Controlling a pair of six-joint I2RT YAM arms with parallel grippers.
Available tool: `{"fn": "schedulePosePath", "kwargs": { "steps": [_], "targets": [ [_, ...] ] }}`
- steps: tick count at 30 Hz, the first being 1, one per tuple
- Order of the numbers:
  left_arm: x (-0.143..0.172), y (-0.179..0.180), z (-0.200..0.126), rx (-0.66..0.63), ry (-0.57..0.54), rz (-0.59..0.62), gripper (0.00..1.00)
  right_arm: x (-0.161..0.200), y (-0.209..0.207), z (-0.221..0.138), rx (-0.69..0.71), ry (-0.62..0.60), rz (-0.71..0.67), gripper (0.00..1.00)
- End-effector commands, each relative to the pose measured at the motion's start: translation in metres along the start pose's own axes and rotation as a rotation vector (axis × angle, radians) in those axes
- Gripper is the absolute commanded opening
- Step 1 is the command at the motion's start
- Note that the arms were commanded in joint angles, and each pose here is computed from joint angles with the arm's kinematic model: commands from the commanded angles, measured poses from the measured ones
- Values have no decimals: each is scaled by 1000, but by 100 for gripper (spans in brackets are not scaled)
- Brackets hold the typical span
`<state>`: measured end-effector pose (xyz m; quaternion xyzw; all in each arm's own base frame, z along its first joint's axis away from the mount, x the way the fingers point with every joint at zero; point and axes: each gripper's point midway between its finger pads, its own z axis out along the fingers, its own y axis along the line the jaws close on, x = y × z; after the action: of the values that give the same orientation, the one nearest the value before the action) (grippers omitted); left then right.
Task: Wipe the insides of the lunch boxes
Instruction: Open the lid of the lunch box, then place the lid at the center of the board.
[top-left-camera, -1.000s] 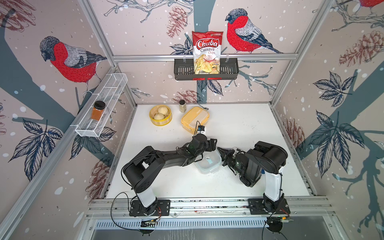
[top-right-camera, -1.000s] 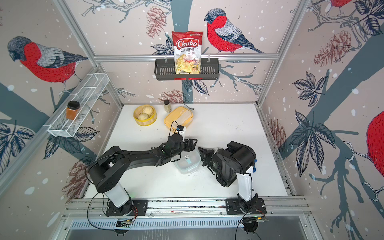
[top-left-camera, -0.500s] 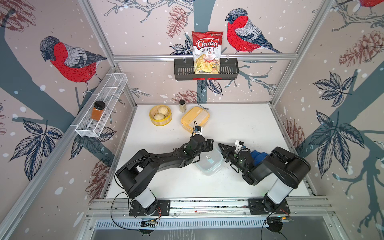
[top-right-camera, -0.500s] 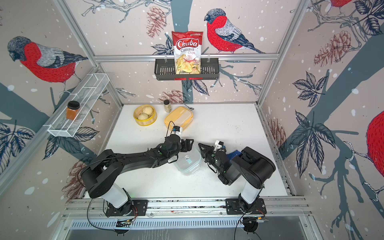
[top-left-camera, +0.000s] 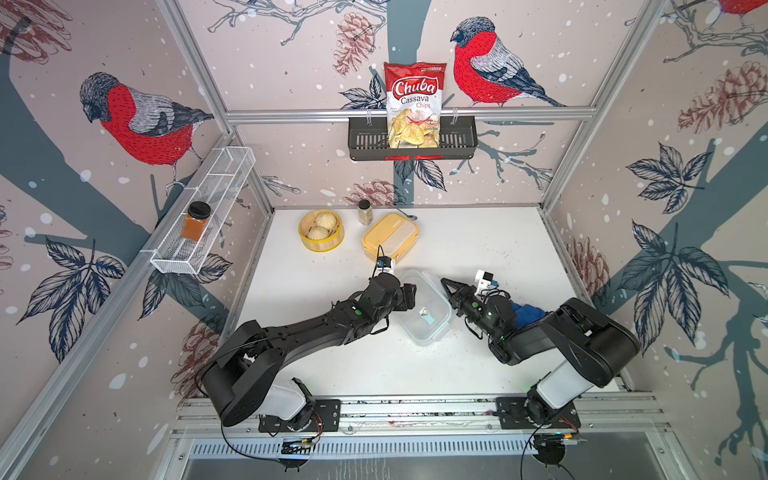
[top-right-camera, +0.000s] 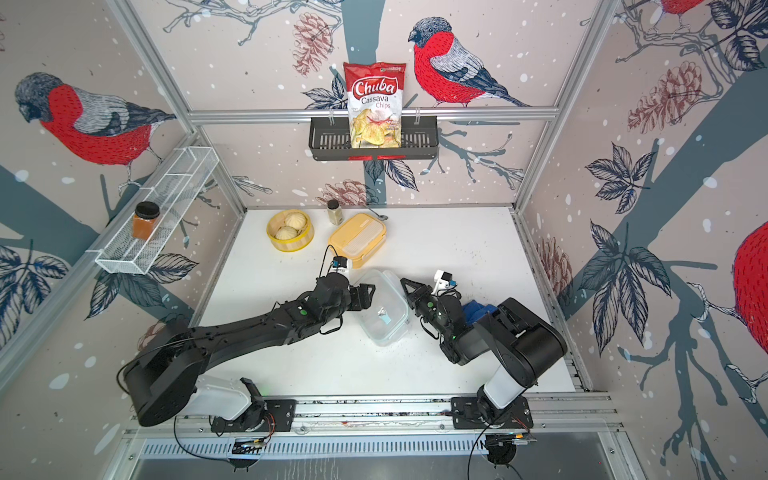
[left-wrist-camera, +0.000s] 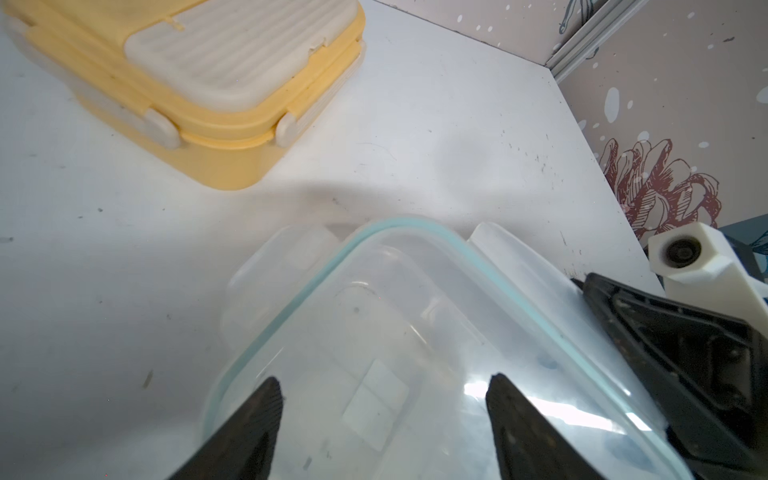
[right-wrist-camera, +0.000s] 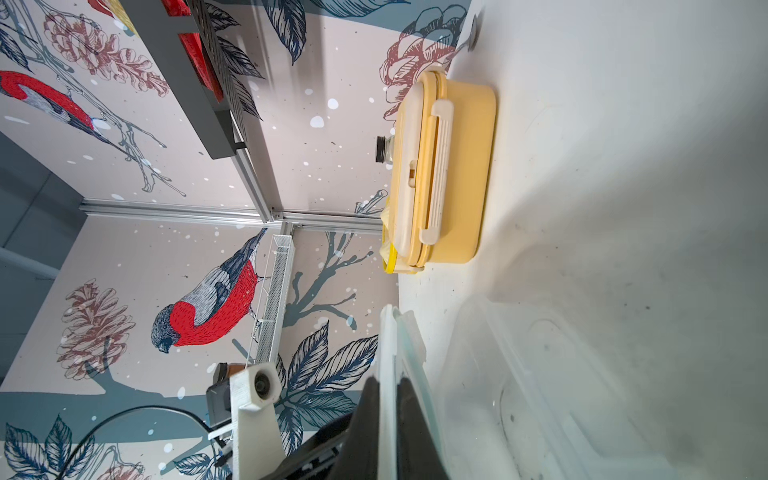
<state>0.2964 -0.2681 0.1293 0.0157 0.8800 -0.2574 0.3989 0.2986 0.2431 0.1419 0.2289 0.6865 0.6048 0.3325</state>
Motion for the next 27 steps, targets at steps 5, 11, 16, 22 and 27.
{"fn": "schedulePosePath", "kwargs": {
  "steps": [5, 11, 16, 22, 27],
  "targets": [
    [-23, 22, -29, -67, -144, -34, 81, -2, 38, 10, 37, 39, -281, 0],
    [-30, 37, -37, -95, -155, -45, 82, 23, 60, 16, 46, 122, -388, 0],
    [-42, 53, -53, -125, -196, -54, 83, 53, 60, 16, 80, 163, -496, 0],
    [-54, 73, -75, -178, -244, -54, 84, 83, 81, 16, 124, 97, -725, 0],
    [-62, 86, -90, -225, -282, -52, 86, 118, 95, 25, 146, 58, -950, 0]
  ]
}}
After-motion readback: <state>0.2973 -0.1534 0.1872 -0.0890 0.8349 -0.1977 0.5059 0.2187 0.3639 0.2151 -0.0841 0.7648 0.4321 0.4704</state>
